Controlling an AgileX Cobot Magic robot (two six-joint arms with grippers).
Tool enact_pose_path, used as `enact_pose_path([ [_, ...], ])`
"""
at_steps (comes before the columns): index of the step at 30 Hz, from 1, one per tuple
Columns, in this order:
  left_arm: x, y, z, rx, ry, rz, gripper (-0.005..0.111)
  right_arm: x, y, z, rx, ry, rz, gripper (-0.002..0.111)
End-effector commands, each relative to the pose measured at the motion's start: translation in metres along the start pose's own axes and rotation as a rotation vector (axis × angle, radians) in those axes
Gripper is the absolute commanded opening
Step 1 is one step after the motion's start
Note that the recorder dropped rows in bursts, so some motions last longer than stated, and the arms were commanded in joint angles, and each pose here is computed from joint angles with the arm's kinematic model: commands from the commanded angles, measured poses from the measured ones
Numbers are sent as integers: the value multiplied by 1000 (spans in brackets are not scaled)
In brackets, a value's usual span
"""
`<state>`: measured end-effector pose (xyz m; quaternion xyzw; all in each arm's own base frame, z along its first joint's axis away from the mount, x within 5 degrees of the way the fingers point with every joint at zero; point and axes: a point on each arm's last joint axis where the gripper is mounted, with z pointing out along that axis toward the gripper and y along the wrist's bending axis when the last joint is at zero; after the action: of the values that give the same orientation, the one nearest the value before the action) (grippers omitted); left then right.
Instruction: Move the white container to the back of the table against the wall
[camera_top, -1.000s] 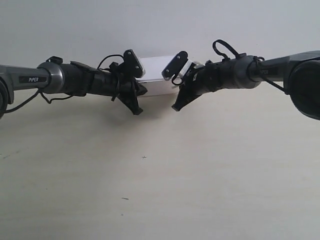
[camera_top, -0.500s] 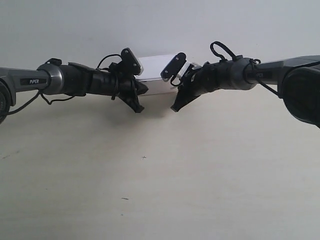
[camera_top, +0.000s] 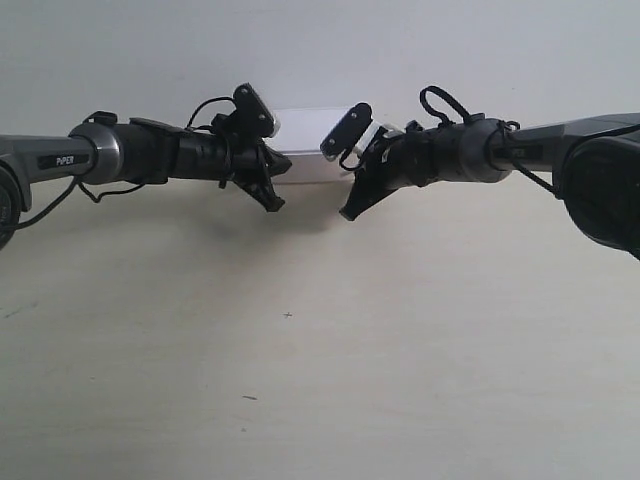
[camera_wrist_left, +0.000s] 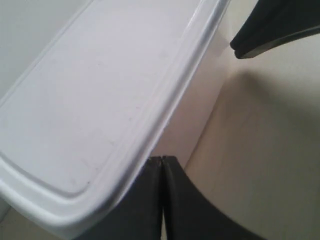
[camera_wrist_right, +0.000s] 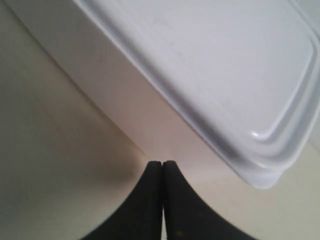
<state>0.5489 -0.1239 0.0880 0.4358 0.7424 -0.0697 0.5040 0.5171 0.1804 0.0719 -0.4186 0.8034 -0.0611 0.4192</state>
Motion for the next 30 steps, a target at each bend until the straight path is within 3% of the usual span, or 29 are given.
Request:
enact_pose_path([
  [1, 2, 2, 0, -3, -12, -32, 0, 0, -7, 0, 26, -23, 3, 0],
  [21, 2, 2, 1, -2, -11, -49, 0, 6, -2, 9, 45, -50, 2, 0],
  [30, 5, -1, -1, 32, 49, -91, 0, 4, -5, 7, 50, -53, 6, 0],
])
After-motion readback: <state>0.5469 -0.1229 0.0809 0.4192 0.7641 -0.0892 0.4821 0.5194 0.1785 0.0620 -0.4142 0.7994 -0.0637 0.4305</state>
